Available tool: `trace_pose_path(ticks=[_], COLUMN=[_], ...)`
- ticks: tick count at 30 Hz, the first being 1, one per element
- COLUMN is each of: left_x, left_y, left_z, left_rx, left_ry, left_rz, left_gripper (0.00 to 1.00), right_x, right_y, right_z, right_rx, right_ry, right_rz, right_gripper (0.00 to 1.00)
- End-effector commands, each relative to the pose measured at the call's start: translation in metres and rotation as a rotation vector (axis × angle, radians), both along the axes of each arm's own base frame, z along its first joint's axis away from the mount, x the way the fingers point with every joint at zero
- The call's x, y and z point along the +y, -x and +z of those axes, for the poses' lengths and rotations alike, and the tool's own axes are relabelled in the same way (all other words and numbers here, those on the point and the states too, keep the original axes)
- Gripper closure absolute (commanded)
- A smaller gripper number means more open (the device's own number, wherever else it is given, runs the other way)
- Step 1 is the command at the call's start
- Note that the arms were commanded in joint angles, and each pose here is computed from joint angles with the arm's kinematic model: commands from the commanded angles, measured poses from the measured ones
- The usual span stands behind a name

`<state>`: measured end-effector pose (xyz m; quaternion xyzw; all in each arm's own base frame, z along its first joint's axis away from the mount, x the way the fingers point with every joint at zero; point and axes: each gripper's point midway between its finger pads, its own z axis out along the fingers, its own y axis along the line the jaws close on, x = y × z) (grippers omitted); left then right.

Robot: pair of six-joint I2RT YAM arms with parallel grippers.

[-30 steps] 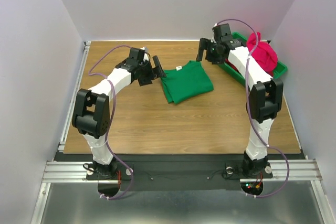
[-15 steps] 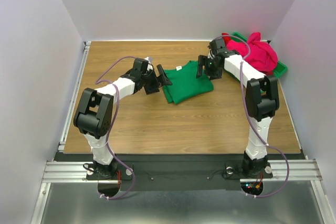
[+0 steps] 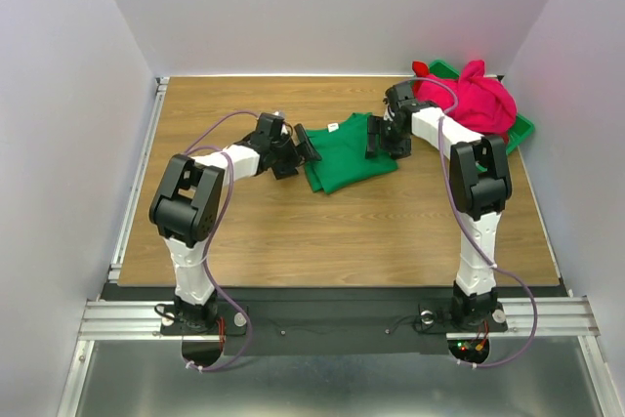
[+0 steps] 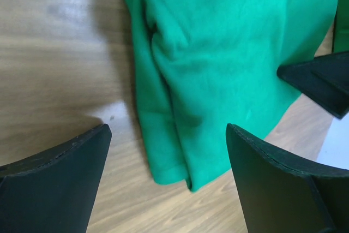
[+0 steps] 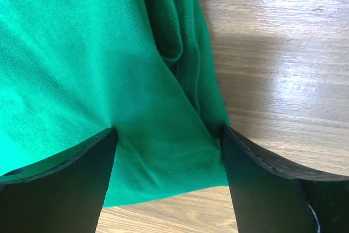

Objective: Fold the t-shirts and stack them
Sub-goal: Neatly place the folded tshirt to the corner

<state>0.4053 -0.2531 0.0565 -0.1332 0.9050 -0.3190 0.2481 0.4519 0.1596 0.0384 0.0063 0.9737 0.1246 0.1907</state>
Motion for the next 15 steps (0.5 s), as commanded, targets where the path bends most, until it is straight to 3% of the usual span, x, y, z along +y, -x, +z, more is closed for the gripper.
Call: trace_pose_path(ticks=[1, 15], left_x=[-0.018, -0.098], left_y=[-0.015, 0.002], left_z=[0.004, -0.023], left_rx=[-0.040, 0.014], left_ry=[0.011, 0.080], left_rz=[-0.012, -0.109], left_gripper=[0.02, 0.01], right_x=[0.003, 0.012], right_y=[-0.005, 0.025], right_z=[-0.010, -0.012], right_rx=[-0.009, 0.040], right_ry=[0.015, -0.022], right_rz=[0.030, 0.052], right_gripper=[0.19, 0.22])
